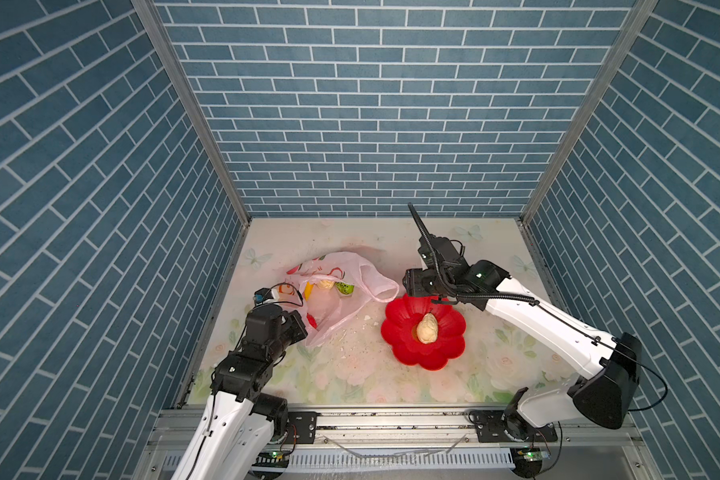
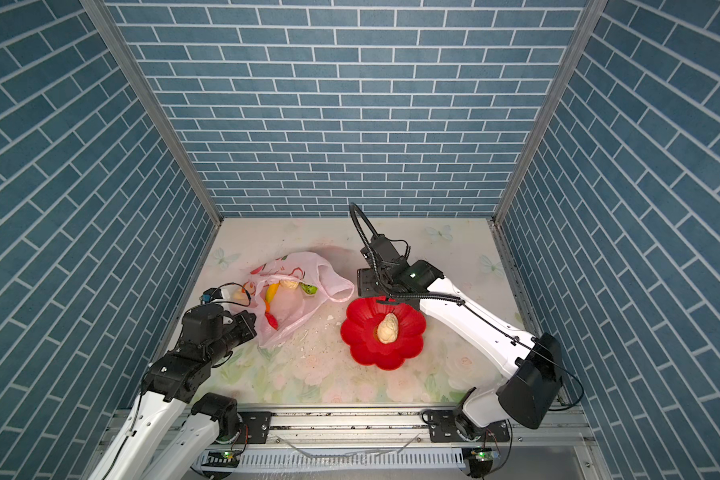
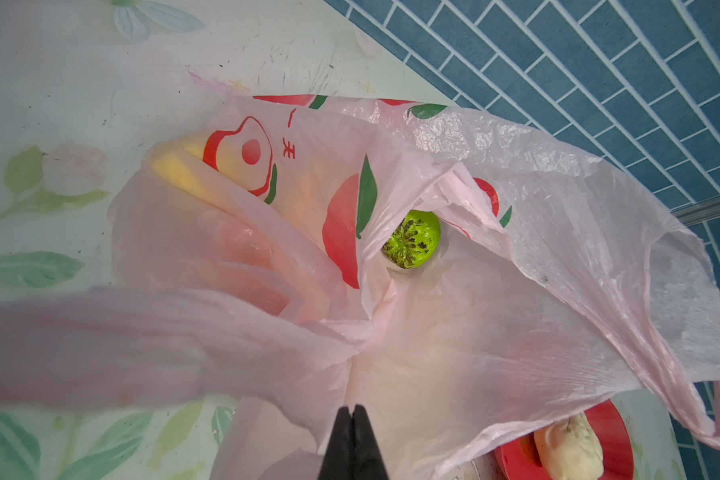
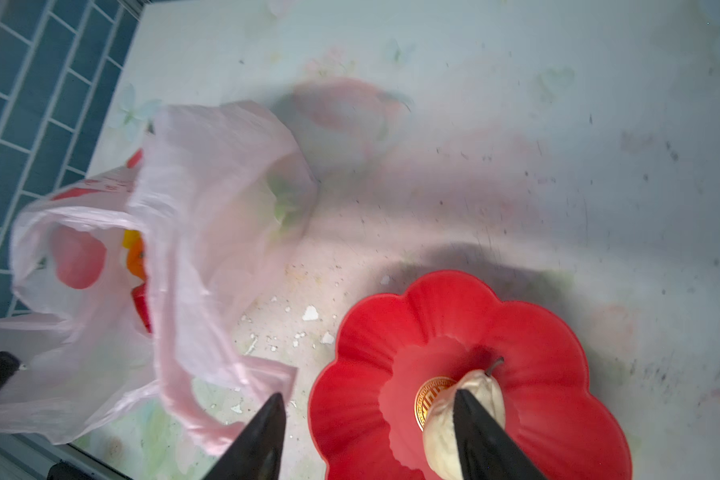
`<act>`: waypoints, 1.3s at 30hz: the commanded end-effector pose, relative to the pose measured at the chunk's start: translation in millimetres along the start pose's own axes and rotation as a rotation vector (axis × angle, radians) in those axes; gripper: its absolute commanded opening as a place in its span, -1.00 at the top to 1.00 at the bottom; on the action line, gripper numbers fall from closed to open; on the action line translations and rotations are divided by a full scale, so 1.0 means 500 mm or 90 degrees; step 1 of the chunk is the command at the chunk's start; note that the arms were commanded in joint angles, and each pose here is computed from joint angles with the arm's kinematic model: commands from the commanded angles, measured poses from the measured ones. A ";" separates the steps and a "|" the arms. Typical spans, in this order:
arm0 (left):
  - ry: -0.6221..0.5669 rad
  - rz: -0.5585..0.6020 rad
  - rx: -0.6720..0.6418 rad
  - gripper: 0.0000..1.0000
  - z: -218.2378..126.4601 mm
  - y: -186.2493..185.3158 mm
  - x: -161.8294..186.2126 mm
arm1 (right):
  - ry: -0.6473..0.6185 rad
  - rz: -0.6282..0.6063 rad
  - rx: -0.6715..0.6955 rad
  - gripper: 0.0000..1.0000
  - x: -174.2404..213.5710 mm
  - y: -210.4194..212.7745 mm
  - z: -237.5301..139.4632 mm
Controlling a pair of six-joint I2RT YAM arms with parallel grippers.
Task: Take the fake fruits out of the plastic bag
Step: 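Reach the right gripper back into the pink bag held by the left gripper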
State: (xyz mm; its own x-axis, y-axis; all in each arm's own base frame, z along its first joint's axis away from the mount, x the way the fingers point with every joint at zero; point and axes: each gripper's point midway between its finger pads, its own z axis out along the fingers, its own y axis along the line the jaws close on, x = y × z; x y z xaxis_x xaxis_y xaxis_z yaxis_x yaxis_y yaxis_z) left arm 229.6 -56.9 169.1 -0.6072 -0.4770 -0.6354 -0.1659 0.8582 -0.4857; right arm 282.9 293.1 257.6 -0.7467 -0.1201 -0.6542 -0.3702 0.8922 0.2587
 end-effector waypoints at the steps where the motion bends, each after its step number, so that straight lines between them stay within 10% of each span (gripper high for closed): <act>1: 0.012 0.006 -0.002 1.00 -0.002 0.001 0.007 | -0.040 -0.087 -0.020 -0.28 -0.054 0.062 -0.007; 15: 0.093 -0.028 -0.135 1.00 -0.054 0.077 0.059 | 0.070 -0.222 -0.300 0.07 0.021 0.419 0.114; 39: 0.080 -0.112 -0.145 1.00 -0.105 0.096 0.078 | 0.193 -0.187 -0.291 -0.01 0.173 0.460 0.387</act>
State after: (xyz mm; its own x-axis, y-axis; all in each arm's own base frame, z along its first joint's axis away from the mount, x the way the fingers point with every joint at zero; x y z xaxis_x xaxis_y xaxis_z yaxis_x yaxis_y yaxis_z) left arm 165.5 -22.5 154.0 -0.6354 -0.5898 -0.4984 -0.4251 0.8060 -0.4119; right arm 227.1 552.7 99.7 -0.6766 -0.5721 -0.4637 -0.7360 0.5465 0.3996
